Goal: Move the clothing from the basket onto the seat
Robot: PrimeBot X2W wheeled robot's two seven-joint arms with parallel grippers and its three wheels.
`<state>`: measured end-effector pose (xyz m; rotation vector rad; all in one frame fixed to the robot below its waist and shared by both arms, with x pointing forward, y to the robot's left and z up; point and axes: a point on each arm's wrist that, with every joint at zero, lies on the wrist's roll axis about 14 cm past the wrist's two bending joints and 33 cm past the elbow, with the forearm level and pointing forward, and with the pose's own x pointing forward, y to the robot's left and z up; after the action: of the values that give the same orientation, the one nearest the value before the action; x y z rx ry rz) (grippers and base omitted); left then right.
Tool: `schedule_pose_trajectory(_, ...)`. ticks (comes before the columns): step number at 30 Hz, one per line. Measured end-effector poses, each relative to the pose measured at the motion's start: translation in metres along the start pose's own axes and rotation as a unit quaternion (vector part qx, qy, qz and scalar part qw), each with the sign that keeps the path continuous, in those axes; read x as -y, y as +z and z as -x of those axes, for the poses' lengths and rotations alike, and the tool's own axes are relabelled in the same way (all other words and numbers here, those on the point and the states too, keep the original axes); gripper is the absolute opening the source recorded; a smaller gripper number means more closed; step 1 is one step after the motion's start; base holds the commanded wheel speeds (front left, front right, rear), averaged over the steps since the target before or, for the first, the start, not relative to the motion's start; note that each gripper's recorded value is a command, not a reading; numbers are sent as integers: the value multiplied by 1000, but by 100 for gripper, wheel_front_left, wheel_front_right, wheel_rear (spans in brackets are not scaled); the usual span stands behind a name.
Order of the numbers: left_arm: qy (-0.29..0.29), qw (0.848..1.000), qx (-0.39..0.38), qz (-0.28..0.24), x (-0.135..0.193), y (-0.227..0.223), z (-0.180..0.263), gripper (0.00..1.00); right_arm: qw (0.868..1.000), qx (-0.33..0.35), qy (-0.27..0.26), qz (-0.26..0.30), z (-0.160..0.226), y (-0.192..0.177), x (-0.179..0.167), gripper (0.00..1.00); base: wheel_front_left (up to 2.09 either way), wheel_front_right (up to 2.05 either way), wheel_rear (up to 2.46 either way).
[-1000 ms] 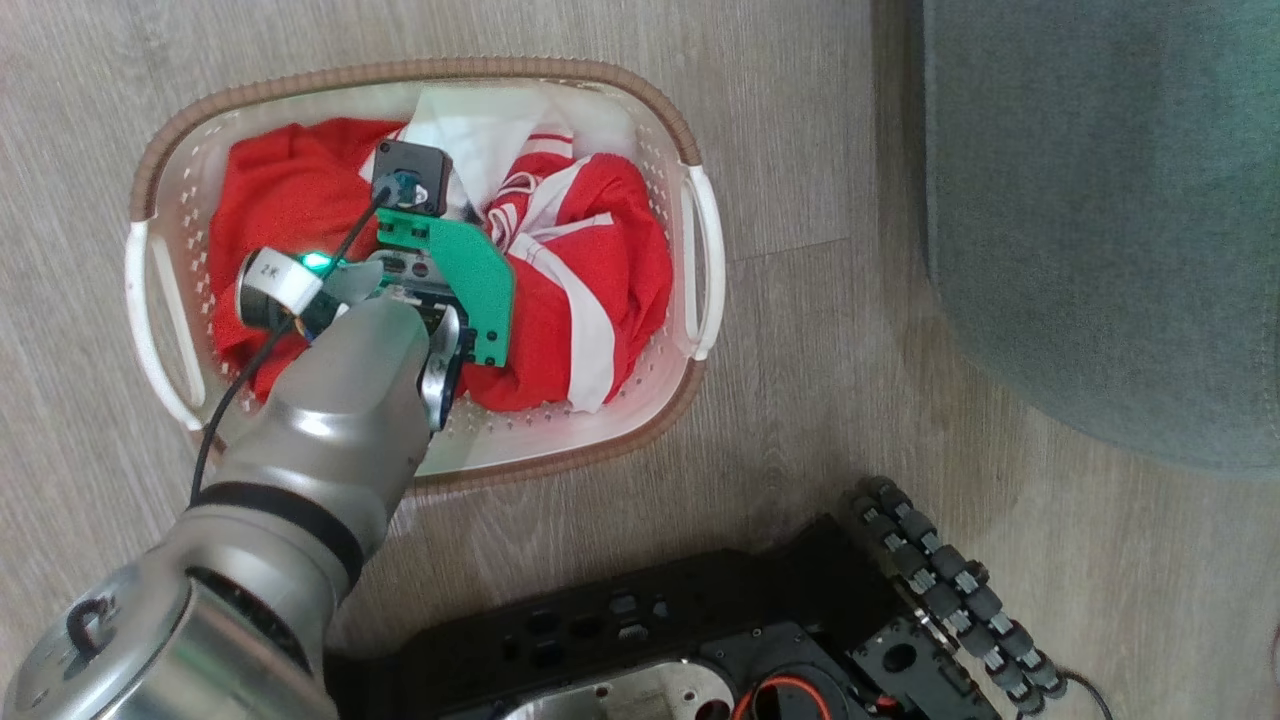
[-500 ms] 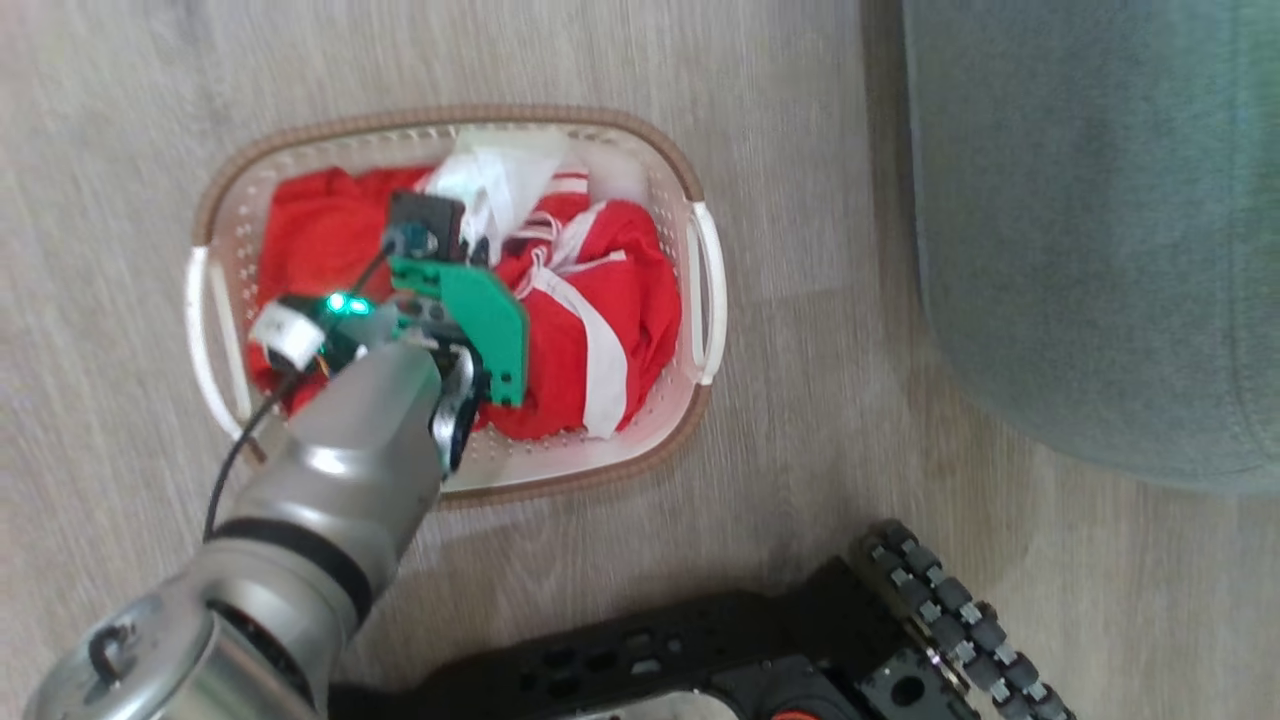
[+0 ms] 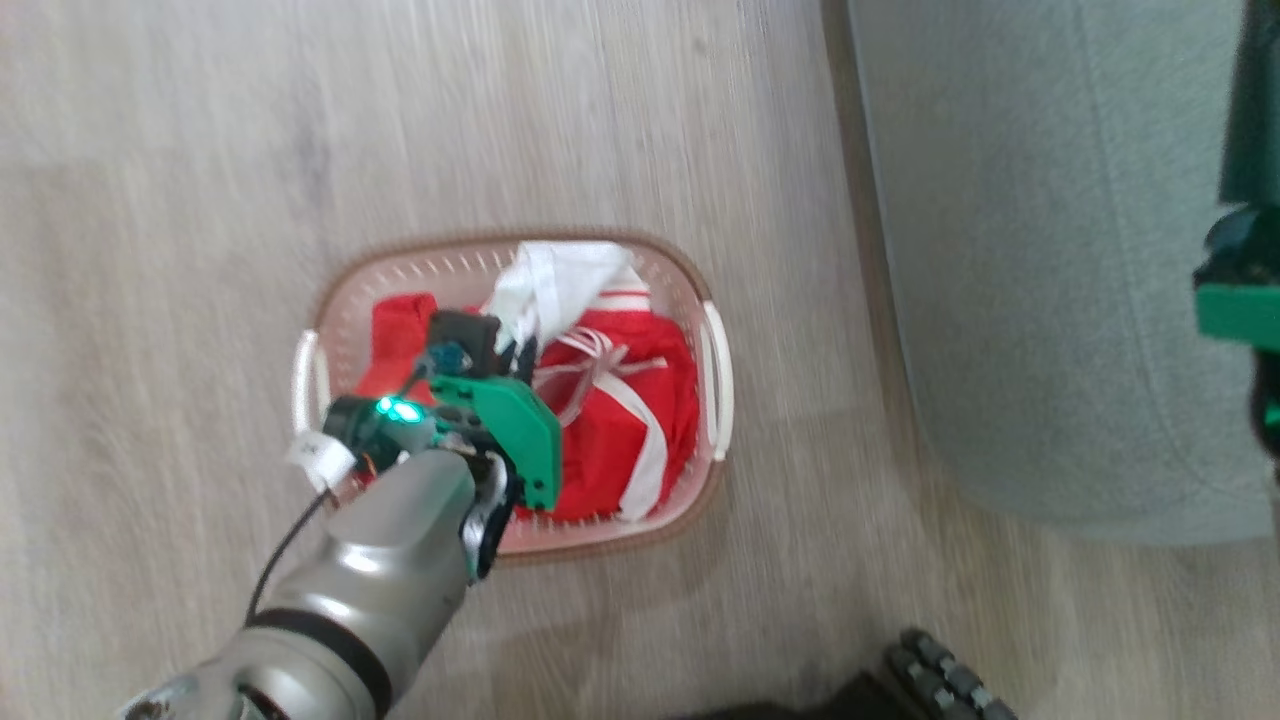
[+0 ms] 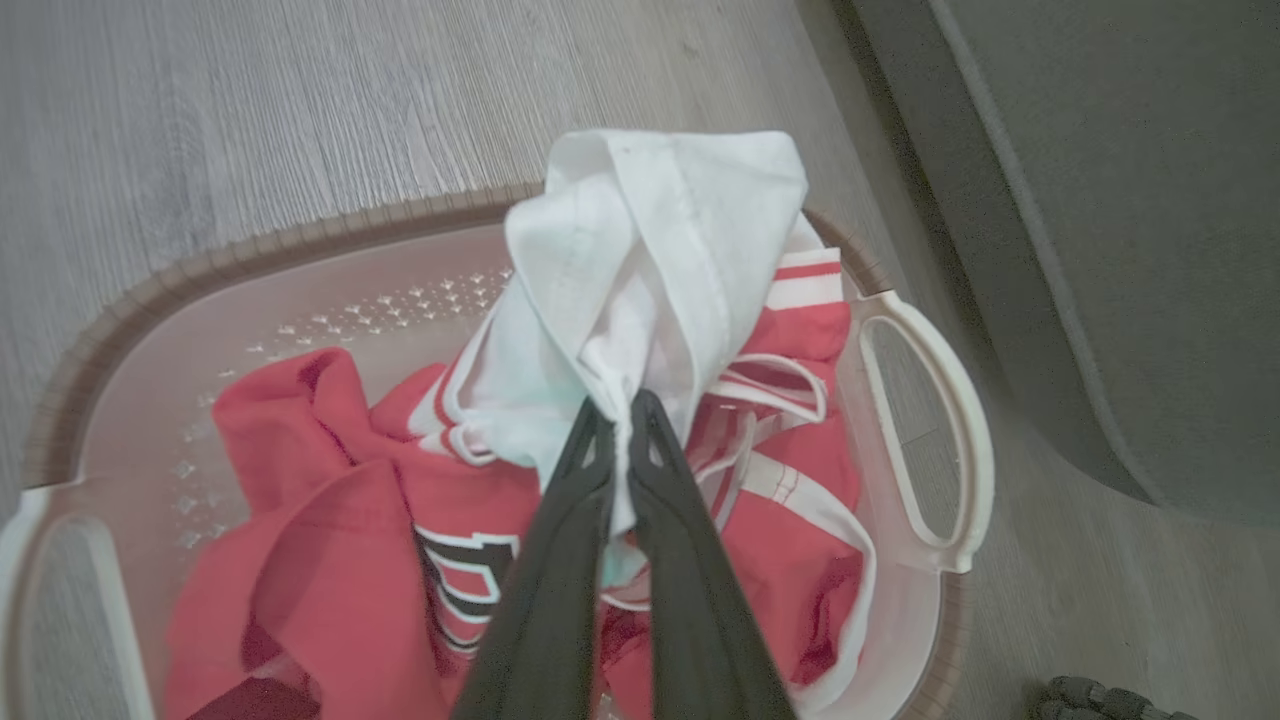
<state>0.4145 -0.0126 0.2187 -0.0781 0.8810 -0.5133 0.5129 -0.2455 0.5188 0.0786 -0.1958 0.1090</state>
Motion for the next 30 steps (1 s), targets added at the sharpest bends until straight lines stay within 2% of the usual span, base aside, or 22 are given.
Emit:
schedule_pose_trajectory(9, 6, 995, 100, -17, 15, 61, 49, 0, 999, 25, 17, -12, 25, 39, -24, 100, 0, 0, 0)
schedule_pose_trajectory(17, 20, 984, 176, -19, 19, 83, 101, 0, 998, 44, 34, -23, 44, 64, -47, 100, 0, 0, 0)
schedule_pose_trajectory(21, 27, 974, 223, -26, 19, 99, 127, 0, 998, 48, 39, -26, 55, 72, -56, 100, 0, 0, 0)
schedule_pose_trajectory(30, 27, 940, 337, -58, 30, 146, 188, 0, 996, 55, 54, -35, 77, 84, -77, 100, 0, 0, 0)
